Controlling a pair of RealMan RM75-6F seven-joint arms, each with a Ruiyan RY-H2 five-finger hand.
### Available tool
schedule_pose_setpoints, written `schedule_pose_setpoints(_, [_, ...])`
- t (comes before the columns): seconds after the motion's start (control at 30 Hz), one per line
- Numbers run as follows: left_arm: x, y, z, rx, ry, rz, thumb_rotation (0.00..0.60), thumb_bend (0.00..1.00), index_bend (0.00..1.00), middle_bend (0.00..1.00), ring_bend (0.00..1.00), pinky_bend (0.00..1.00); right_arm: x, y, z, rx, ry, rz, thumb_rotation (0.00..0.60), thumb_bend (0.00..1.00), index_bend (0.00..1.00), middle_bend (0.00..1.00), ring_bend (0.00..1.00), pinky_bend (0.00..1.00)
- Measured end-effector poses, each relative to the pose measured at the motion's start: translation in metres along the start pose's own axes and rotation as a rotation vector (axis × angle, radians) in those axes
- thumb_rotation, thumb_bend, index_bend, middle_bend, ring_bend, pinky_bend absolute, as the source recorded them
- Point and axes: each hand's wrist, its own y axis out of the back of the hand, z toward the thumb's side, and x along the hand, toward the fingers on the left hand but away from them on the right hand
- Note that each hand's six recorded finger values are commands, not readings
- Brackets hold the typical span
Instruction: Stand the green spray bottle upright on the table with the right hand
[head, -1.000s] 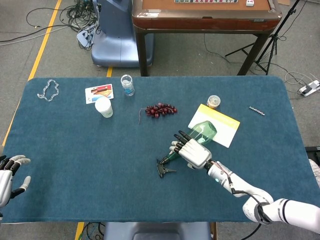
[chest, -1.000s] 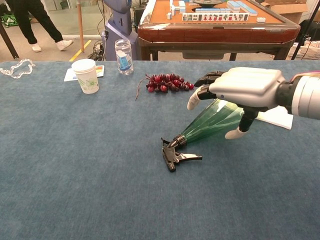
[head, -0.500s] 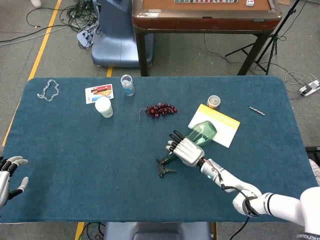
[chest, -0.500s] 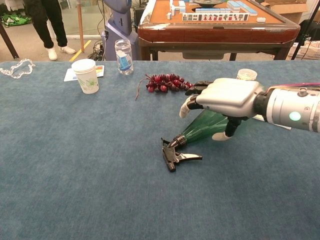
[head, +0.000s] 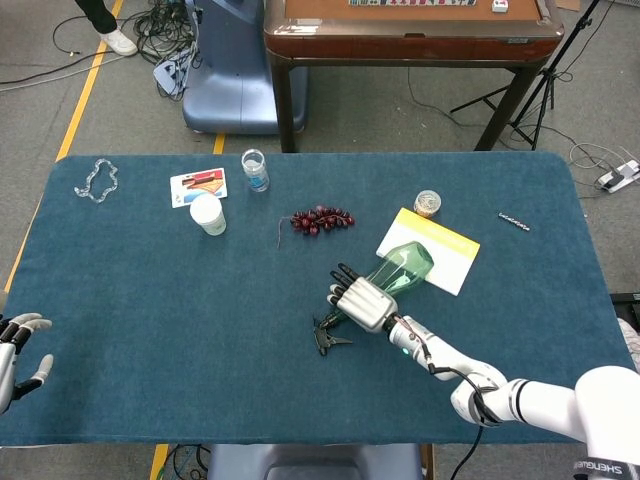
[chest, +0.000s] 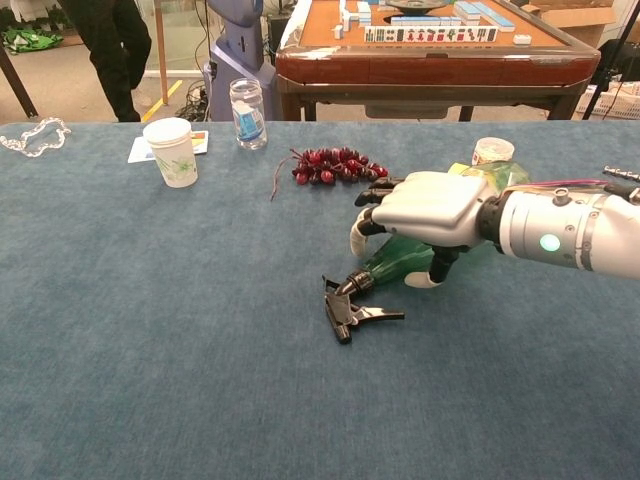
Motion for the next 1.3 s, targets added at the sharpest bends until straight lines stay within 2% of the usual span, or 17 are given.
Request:
schedule_pose_setpoints(0.2, [0.0,-0.002,-0.001,0.0,0.002,-0.003,0.6,0.36,0.34,0.26,0.24,0.12,-0.005,-0.001,0.0,-0.01,-0.01,0.004,0.6,0.31,0.39,0.3,0.07,0.01])
schedule_pose_setpoints(0.4, [-0.001,-0.002,-0.003,-0.001,0.005,-0.003,0.6,0.36,0.34,0.26,0.24,0.12,-0.008,0.002,-0.001,-0.019,-0.023,-0.017,0.6,0.33,0.52,0.4,0.16,0.06])
schedule_pose_setpoints(0.53, [-0.002,-0.002,-0.004,-0.002,0.007,-0.003,0.6,0.36,0.34,0.26,0.24,0.12,-0.007,0.008,-0.004,-0.051,-0.034,-0.05,0.6,0.35,0.61,0.46,0.25,0.12])
schedule_pose_setpoints(0.7, [-0.002,-0.003,-0.004,-0.003,0.005,-0.003,0.6,0.36,0.34,0.26,0.24,0.12,-0.002,0.024,-0.011,-0.137,-0.051,-0.121,0.6,0.35,0.67,0.51,0.31,0.17])
schedule_pose_setpoints(0.83, [-0.002,-0.003,-0.003,-0.005,0.002,-0.003,0.6,0.36,0.34,0.26,0.24,0.12,0.009,0.041,-0.016,-0.251,-0.059,-0.189,0.6,0.36,0.69,0.53,0.34,0.2])
schedule_pose_setpoints(1.0, [-0.002,-0.003,-0.002,-0.004,-0.003,-0.004,0.6,0.36,0.34,0.26,0.24,0.12,0.028,0.066,-0.026,-0.447,-0.069,-0.285,0.6,0.36,0.7,0.53,0.36,0.21])
schedule_pose_setpoints(1.13, [-0.001,-0.003,0.0,-0.004,-0.008,-0.005,0.6,0.36,0.34,0.26,0.24,0.12,0.041,0.076,-0.033,-0.592,-0.076,-0.335,0.6,0.35,0.7,0.54,0.36,0.22])
schedule_pose_setpoints(1.3, [-0.001,-0.004,0.002,-0.005,-0.012,-0.008,0.6,0.36,0.34,0.26,0.24,0.12,0.055,0.08,-0.043,-0.821,-0.082,-0.382,0.6,0.36,0.7,0.54,0.37,0.23])
